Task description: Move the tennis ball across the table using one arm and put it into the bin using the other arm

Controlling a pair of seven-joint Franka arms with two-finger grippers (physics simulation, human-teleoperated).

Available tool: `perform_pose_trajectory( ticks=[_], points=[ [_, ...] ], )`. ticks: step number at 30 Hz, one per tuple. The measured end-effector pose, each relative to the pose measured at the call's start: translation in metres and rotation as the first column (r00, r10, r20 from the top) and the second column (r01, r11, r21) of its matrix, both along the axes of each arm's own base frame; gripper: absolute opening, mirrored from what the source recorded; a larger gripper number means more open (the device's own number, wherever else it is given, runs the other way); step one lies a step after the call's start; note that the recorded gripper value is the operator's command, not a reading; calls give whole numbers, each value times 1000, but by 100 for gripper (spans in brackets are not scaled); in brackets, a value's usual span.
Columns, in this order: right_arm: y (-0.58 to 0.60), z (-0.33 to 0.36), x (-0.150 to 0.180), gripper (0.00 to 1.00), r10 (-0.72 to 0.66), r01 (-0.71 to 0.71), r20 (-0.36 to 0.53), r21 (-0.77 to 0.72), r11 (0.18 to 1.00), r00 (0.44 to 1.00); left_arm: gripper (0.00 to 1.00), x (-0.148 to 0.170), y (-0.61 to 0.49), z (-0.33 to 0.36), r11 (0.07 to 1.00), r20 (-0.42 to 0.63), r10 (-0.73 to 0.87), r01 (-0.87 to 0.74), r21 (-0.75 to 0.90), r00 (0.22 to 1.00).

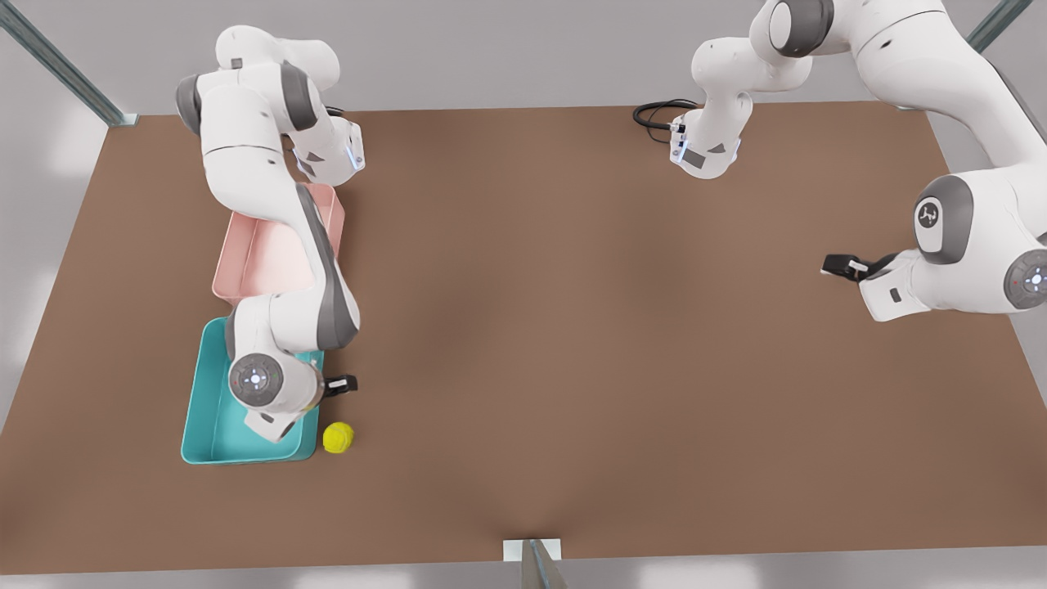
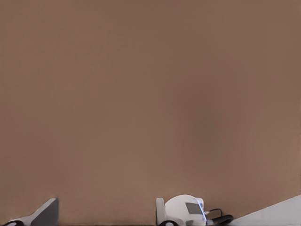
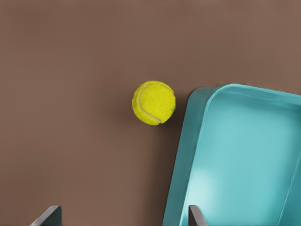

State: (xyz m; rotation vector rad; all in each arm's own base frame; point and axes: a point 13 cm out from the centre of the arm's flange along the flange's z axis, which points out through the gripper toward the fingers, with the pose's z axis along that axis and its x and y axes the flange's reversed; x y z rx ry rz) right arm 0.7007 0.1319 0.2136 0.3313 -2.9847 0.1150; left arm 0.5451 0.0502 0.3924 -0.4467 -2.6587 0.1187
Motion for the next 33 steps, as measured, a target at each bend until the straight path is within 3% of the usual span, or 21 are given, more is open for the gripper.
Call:
perform_pose_trajectory(
  ticks=[7, 11, 14, 21, 26, 33],
  points=[
    [-4, -28, 72, 100, 265, -272, 197, 8, 962, 944, 100, -10, 0, 0, 991, -43, 122, -119, 60, 992],
    [-14, -40, 102, 100, 473, -479, 279, -50, 876, 836, 100, -12, 0, 0, 982, -49, 171, -166, 88, 984],
    [-34, -48, 113, 100, 608, -610, 289, -97, 787, 739, 100, -13, -1, 0, 975, -50, 201, -195, 104, 978],
    [-38, -73, 103, 100, 831, -834, 221, -110, 541, 510, 100, -14, -2, -1, 960, -50, 254, -245, 134, 966],
    [-36, -106, 74, 100, 892, -907, 196, -32, 420, 406, 100, -15, -2, -1, 951, -53, 281, -270, 148, 958],
    [-37, -115, 65, 100, 939, -958, 201, -9, 286, 279, 100, -17, -4, -5, 942, -64, 306, -292, 165, 950]
  ],
)
